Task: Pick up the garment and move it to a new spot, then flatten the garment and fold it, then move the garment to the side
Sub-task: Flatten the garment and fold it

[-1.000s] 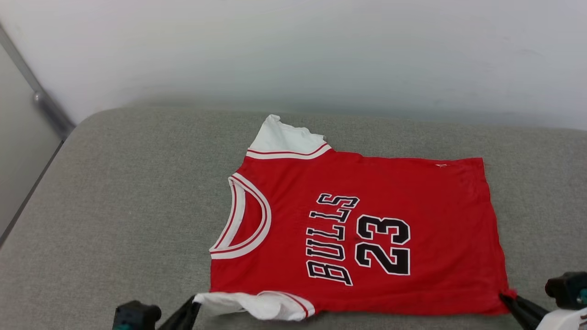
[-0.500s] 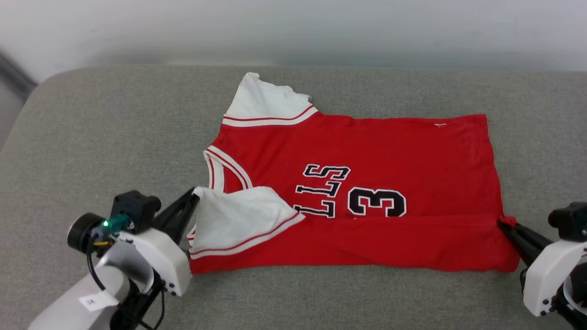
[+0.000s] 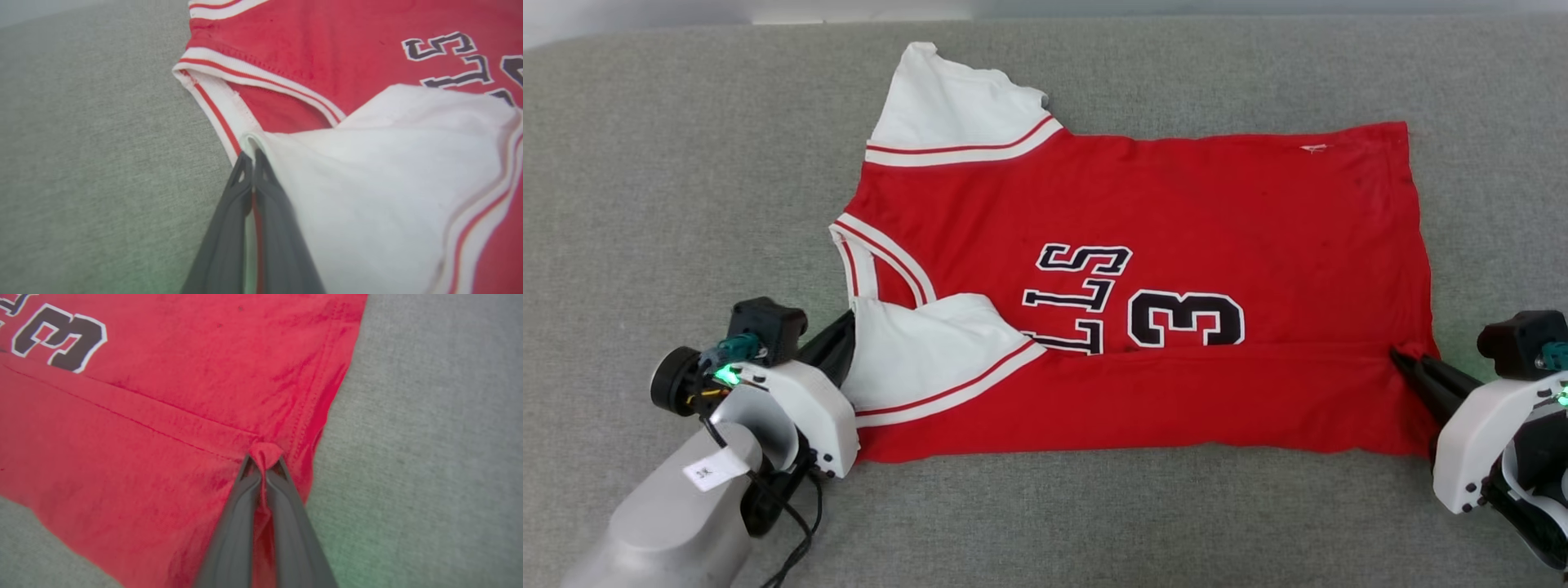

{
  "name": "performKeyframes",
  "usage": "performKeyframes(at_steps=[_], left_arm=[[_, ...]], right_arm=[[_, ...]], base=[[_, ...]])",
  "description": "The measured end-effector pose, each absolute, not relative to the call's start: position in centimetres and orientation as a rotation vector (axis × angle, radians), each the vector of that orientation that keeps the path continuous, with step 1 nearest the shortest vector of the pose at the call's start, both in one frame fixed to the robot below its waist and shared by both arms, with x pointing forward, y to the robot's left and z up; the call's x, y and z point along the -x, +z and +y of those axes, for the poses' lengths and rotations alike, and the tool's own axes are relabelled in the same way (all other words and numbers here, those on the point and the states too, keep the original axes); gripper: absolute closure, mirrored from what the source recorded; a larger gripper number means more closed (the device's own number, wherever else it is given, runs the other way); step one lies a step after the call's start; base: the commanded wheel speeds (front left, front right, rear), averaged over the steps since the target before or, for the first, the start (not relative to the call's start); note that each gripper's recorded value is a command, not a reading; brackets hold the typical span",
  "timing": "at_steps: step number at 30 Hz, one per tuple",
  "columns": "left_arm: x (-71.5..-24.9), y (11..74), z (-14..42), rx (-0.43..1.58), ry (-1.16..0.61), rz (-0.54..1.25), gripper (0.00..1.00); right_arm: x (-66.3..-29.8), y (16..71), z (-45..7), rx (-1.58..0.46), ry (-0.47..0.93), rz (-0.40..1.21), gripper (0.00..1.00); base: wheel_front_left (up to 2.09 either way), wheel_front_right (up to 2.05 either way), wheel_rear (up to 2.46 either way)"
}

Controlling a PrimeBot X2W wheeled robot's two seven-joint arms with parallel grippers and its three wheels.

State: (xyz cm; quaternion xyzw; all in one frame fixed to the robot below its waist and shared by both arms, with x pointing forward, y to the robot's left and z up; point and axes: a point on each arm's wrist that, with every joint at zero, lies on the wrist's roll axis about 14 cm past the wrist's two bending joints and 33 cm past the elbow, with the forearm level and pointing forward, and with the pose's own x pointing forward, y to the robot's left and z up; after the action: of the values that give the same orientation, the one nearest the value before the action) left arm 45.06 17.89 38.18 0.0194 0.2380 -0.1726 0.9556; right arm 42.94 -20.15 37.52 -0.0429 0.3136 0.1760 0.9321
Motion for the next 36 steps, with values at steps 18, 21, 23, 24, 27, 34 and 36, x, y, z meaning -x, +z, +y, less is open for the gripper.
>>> performKeyframes(at_steps=[18,21,23,24,27,34,36], left_arm=[[-46.6,43.2,21.2,-0.139,-0.307,0.377,0.0],[-47.0,45.6,22.0,-0.175,-0.302,0.363,0.0],[-47.3,47.2,22.4,-0.202,-0.3,0.365,0.0],[-47.3,48.0,22.8,-0.205,-0.298,0.404,0.0],[-46.7,47.7,22.4,-0.206,-0.323,0.514,0.0],[-44.1,45.8,21.0,-0.188,-0.405,0.825,0.0],[-43.0,45.0,20.6,-0.182,-0.429,0.913,0.0]], right_arm=[[-43.8,42.3,-18.8,0.071,0.384,0.476,0.0],[-43.9,43.8,-18.4,0.071,0.392,0.429,0.0],[-44.1,44.6,-18.3,0.072,0.393,0.404,0.0],[-44.2,45.0,-18.1,0.074,0.397,0.393,0.0],[-44.3,45.4,-17.8,0.076,0.403,0.381,0.0],[-44.1,45.7,-17.4,0.075,0.405,0.377,0.0],[-44.1,45.7,-17.5,0.072,0.402,0.377,0.0]], base=[[0.0,0.0,0.0],[0.0,0.0,0.0],[0.0,0.0,0.0],[0.0,0.0,0.0],[0.0,0.0,0.0],[0.0,0.0,0.0],[0.0,0.0,0.0]])
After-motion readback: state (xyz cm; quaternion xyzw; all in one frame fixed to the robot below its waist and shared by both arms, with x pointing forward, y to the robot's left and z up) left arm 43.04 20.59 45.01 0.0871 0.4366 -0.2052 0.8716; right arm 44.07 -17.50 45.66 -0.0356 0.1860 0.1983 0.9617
